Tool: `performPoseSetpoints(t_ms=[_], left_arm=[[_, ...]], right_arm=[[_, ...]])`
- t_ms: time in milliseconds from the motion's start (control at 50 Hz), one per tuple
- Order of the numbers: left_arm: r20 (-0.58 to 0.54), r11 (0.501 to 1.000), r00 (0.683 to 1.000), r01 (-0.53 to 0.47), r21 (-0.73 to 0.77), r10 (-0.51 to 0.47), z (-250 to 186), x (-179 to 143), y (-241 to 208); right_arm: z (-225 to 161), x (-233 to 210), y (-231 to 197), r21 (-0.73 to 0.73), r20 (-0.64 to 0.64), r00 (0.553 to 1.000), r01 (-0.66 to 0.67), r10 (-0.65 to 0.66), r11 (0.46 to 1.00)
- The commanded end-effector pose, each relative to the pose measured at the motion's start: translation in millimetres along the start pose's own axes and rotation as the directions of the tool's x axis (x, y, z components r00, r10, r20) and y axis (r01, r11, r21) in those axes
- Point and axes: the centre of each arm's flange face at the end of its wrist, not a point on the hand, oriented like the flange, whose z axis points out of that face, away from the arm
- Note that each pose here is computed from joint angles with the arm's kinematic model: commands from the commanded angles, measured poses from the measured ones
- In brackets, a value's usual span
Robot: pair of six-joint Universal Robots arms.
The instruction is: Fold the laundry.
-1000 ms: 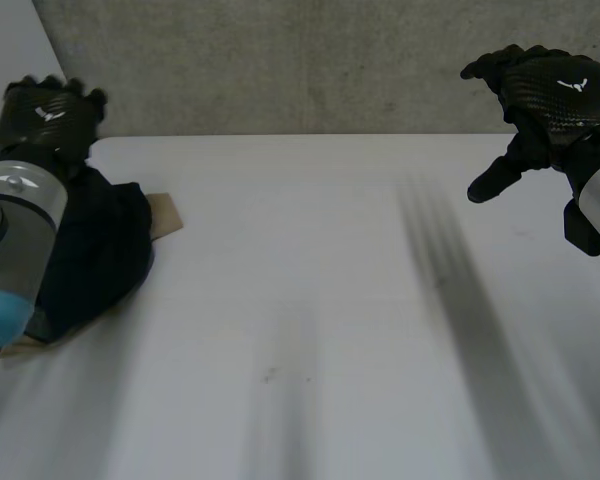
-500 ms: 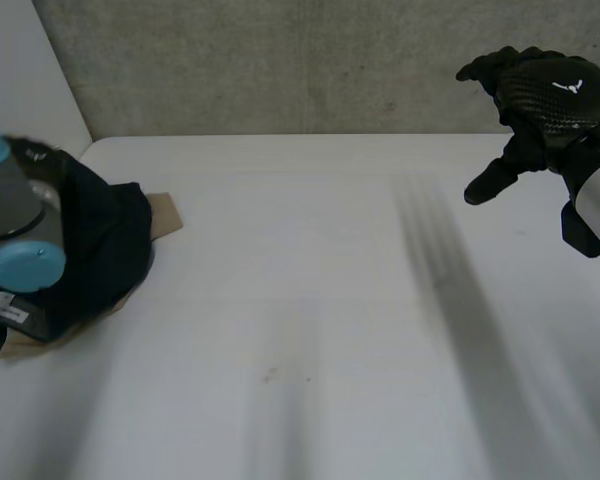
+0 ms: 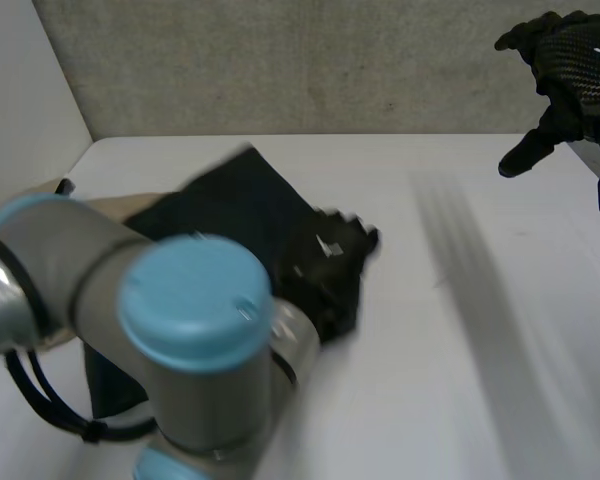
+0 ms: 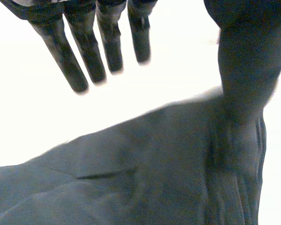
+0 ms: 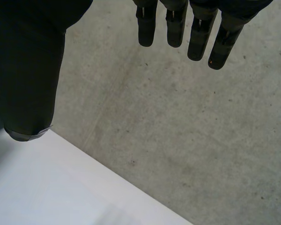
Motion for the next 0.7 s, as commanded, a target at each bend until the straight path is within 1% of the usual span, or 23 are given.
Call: performPoseSetpoints(t_ms=[20,40,60,80,100,180,240,260,320,340,400,420,480,500,640,700], left_arm=[[0.057,1.0,0.998,0.018,-0.008,-0.018,10,-26,-11],[0.094,1.0,0.995,0.021,-0.014,-0.02,14,-40,-11],[0.174,0.999,0.984,0.031,-0.021,-0.027,19,-72,-12],[0.192,0.999,0.981,0.034,-0.023,-0.029,20,-80,-13],[0.24,0.999,0.97,0.047,-0.022,-0.04,19,-100,-16],[0.312,0.998,0.949,0.064,-0.029,-0.051,13,-132,-17],[0.353,0.997,0.934,0.066,-0.044,-0.046,9,-149,-12],[0.378,0.996,0.925,0.071,-0.054,-0.046,6,-160,-8],[0.404,0.994,0.913,0.085,-0.075,-0.048,2,-176,1],[0.412,0.991,0.91,0.096,-0.092,-0.05,2,-186,9],[0.41,0.988,0.91,0.109,-0.106,-0.056,2,-198,19],[0.413,0.986,0.909,0.12,-0.118,-0.061,1,-207,26],[0.419,0.982,0.905,0.135,-0.132,-0.069,1,-219,36],[0.422,0.979,0.904,0.147,-0.141,-0.074,1,-225,43],[0.44,0.974,0.894,0.167,-0.156,-0.083,-2,-236,57],[0.442,0.975,0.893,0.163,-0.148,-0.082,-2,-236,56]], right_arm=[[4,-3,15,-0.057,0.015,1.0,0.004,-0.003,0.998],[4,-4,16,-0.066,0.018,1.0,0.006,-0.005,0.998],[4,-5,21,-0.088,0.023,1.0,0.006,-0.004,0.996],[4,-5,23,-0.098,0.027,1.0,0.006,-0.004,0.995],[4,-6,26,-0.118,0.03,1.0,0.007,-0.004,0.993],[4,-9,41,-0.189,0.048,0.999,0.017,-0.008,0.982],[1,-16,50,-0.232,0.075,0.997,0.025,-0.008,0.972],[-2,-28,56,-0.263,0.116,0.993,0.034,-0.004,0.964],[-11,-54,70,-0.317,0.204,0.979,0.056,0.01,0.947],[-18,-72,80,-0.349,0.257,0.966,0.076,0.017,0.934],[-30,-95,96,-0.391,0.325,0.945,0.108,0.028,0.914],[-36,-105,106,-0.414,0.356,0.934,0.121,0.038,0.902],[-42,-118,120,-0.438,0.387,0.92,0.13,0.056,0.89],[-43,-126,131,-0.443,0.403,0.913,0.138,0.06,0.886],[-48,-154,164,-0.419,0.461,0.885,0.162,0.056,0.893],[-46,-157,173,-0.412,0.466,0.884,0.171,0.046,0.895]])
